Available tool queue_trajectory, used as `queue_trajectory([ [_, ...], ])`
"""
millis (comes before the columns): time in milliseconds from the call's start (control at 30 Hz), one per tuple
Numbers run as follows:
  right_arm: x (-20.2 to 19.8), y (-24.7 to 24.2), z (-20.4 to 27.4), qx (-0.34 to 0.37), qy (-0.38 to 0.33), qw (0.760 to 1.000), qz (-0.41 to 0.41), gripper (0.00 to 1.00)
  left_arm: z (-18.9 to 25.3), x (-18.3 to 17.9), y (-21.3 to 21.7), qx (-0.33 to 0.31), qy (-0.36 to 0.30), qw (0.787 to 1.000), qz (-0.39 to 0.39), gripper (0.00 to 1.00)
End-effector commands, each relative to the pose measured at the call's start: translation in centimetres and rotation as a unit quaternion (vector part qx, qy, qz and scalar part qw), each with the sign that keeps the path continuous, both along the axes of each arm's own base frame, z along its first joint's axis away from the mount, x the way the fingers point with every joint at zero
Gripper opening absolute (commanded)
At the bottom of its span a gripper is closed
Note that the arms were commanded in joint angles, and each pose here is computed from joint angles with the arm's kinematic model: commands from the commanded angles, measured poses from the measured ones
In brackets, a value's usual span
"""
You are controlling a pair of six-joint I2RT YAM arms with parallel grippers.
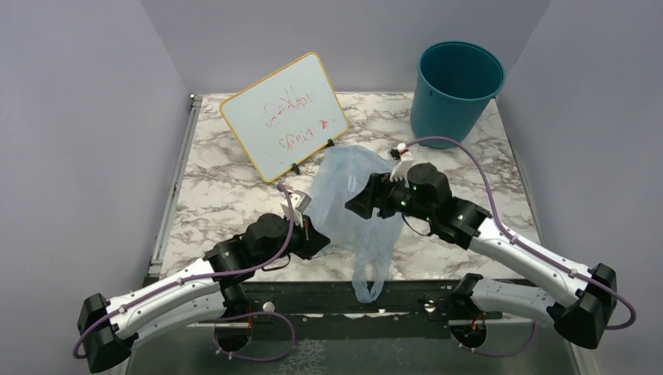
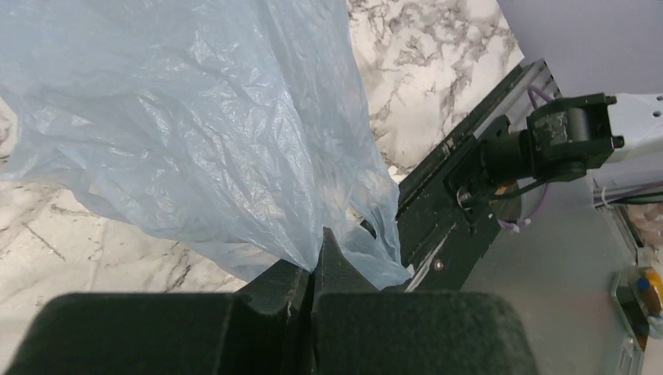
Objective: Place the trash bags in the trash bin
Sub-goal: Unfold the trash bag at the center of the board.
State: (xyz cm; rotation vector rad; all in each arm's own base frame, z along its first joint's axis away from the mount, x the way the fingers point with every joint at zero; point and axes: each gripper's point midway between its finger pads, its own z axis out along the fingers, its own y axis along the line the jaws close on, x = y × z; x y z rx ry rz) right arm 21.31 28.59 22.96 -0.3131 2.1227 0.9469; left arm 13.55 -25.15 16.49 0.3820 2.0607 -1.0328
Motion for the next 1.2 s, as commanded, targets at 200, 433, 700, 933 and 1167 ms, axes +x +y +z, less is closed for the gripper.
queue_trajectory([
  [200, -3.3, 6.1, -1.5, 0.235, 0.205, 0.949, 0.053, 0.76, 1.6, -2.1, -2.5, -0.066, -0.013, 0.994, -0.087, 0.0],
  [433, -3.1, 7.1, -2.7, 0.229, 0.226, 0.945, 0.061, 0.73, -0.6, -1.6, -1.6, -0.049, 0.0, 0.997, -0.058, 0.0],
  [700, -3.7, 6.6, -2.3, 0.223, 0.234, 0.945, 0.06, 0.71, -0.4, -1.2, -0.6, -0.05, -0.008, 0.998, -0.03, 0.0],
  [933, -4.4, 8.7, -3.0, 0.22, 0.257, 0.932, 0.129, 0.69, -0.7, -2.0, -1.7, -0.055, -0.004, 0.996, -0.069, 0.0],
  [1167, -4.5, 9.4, -3.3, 0.213, 0.265, 0.93, 0.144, 0.61, -1.1, -1.4, -1.9, -0.041, -0.002, 0.997, -0.059, 0.0],
])
